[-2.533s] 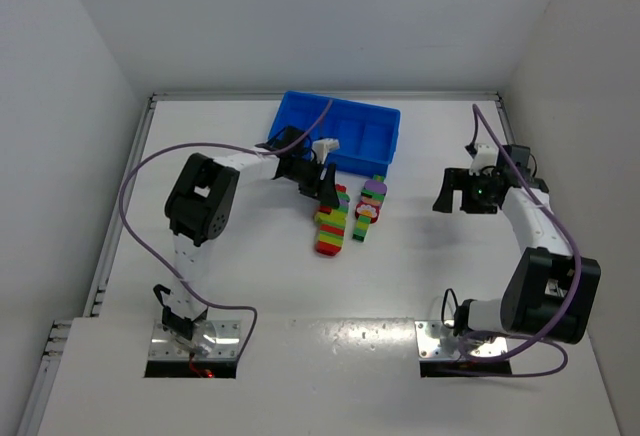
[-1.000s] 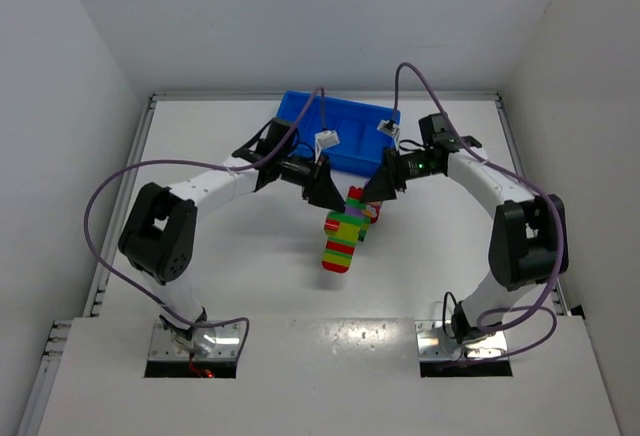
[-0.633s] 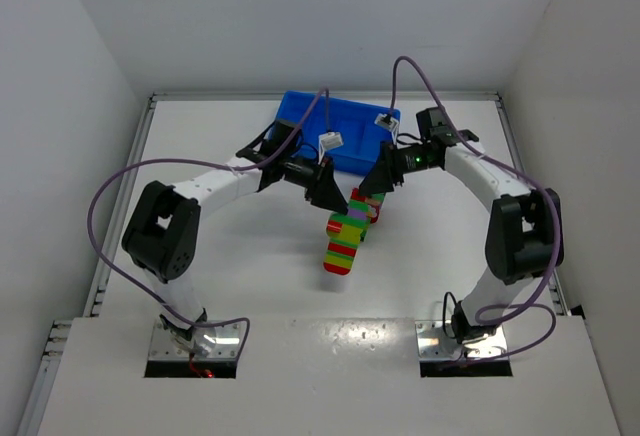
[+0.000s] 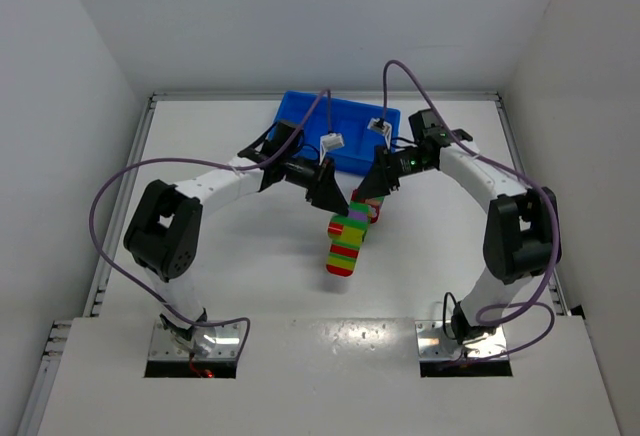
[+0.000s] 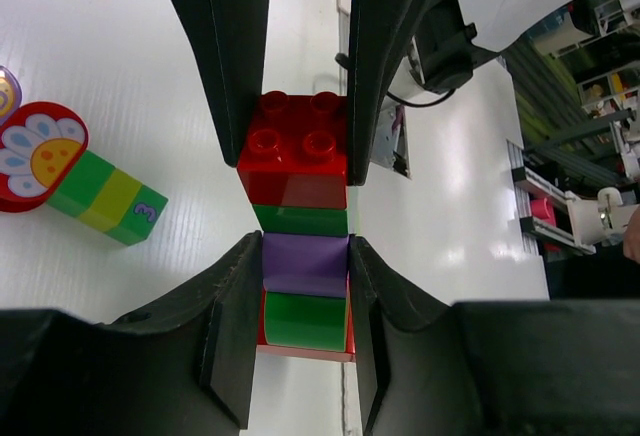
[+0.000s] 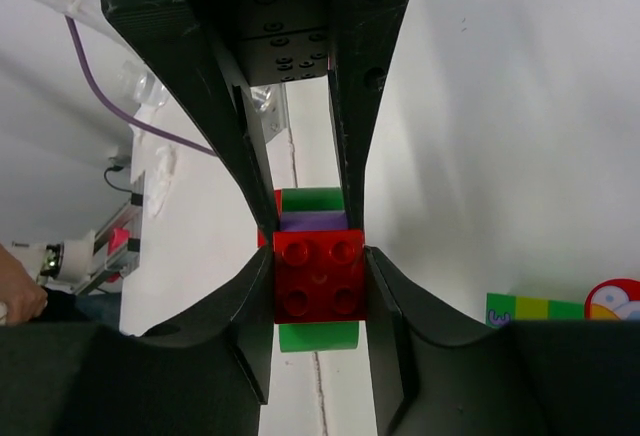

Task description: Sort the legos into containers by color

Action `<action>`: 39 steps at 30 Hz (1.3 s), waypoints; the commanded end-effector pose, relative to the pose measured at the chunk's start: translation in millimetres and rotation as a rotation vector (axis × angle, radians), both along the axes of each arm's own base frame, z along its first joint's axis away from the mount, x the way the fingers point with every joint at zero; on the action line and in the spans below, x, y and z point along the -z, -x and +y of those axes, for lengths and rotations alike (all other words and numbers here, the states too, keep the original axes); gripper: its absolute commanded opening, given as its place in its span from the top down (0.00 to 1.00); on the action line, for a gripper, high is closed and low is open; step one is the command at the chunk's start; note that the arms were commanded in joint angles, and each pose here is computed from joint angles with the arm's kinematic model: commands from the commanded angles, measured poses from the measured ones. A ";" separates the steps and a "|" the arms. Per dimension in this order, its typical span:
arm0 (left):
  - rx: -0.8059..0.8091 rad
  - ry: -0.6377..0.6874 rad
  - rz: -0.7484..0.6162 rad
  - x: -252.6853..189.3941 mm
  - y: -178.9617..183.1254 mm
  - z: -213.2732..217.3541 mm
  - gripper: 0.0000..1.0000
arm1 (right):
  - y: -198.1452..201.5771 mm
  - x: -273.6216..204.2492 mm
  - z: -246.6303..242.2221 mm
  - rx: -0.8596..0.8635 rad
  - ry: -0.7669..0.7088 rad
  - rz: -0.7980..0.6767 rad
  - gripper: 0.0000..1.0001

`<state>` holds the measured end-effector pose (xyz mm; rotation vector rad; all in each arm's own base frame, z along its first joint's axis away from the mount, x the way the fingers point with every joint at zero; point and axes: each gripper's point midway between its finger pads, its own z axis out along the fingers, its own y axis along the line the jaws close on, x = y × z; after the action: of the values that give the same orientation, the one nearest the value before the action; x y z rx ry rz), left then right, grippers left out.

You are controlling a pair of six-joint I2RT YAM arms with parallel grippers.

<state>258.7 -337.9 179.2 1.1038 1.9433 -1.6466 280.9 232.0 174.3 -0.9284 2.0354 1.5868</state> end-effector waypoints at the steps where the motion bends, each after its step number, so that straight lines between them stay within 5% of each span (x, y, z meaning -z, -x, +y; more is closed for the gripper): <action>1: 0.014 0.031 -0.054 -9.9 -2.7 -4.7 1.00 | -8.6 -26.1 8.0 -0.034 -0.065 -0.091 0.92; 9: 0.003 -0.021 -0.086 8.9 7.1 6.9 1.00 | -64.6 -64.3 -3.3 0.092 -0.118 -0.114 1.00; 17: -0.007 -0.044 -0.114 12.2 7.7 11.0 1.00 | -106.2 -49.6 -13.5 0.218 -0.083 -0.107 1.00; 19: -0.047 -0.058 -0.126 12.6 -1.0 18.9 1.00 | -130.4 -40.3 -20.5 0.326 -0.048 -0.055 1.00; 22: -0.121 -0.082 -0.171 6.8 -14.4 30.5 1.00 | -188.5 -24.5 -45.9 0.591 0.101 -0.125 1.00; 28: -0.239 -0.125 -0.206 3.8 -38.1 51.4 1.00 | -269.4 -17.1 -82.4 0.863 0.265 -0.254 1.00; 39: -0.309 -0.151 -0.197 8.5 -62.7 67.9 1.00 | -286.2 52.0 -90.2 0.867 0.469 -0.270 1.00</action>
<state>309.8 -271.8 152.1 0.9181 2.0842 -1.2101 556.8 146.5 120.1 -0.2332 2.2041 0.6090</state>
